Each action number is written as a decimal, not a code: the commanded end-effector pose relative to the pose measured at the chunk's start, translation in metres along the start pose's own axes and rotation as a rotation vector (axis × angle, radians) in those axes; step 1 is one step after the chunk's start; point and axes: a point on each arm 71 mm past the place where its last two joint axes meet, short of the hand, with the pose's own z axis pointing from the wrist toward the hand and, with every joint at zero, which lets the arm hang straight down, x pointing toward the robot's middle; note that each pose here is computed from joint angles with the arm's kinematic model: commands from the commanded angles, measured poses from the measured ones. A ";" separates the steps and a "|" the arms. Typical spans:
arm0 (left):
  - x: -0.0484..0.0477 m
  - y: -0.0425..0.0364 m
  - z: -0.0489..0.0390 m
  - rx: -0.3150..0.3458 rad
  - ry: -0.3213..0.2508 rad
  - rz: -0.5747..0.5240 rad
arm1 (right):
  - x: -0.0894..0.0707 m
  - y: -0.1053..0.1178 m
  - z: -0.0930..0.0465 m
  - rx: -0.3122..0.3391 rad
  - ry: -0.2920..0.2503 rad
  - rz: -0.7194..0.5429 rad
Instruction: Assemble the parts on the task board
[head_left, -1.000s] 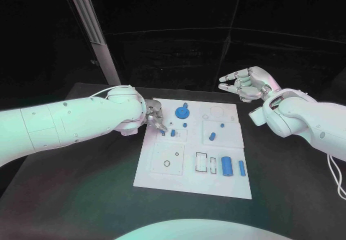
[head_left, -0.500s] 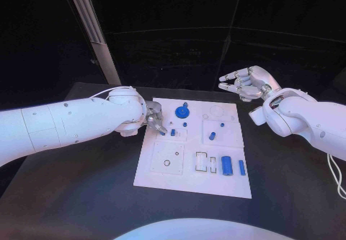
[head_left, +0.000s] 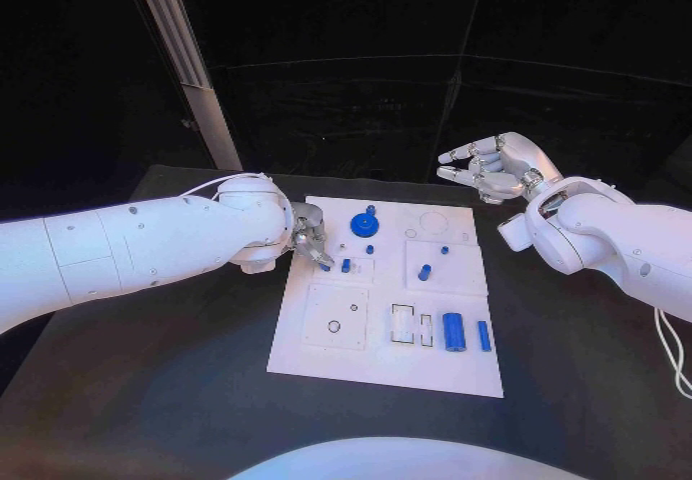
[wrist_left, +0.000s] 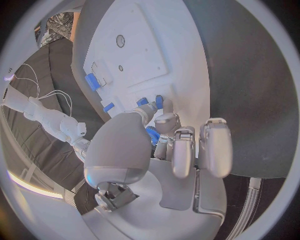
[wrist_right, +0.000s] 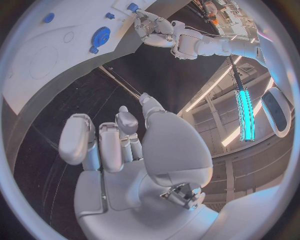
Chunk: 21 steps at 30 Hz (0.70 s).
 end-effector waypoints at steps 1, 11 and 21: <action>0.0052 0.0002 0.0015 -0.006 0.032 -0.002 | 0.000 0.002 0.000 -0.013 0.004 0.006; 0.0053 -0.0008 0.0028 -0.004 0.037 -0.019 | 0.000 0.002 0.000 -0.013 0.004 0.006; 0.0044 -0.0004 0.0045 -0.016 0.037 -0.030 | 0.000 0.002 0.000 -0.013 0.005 0.006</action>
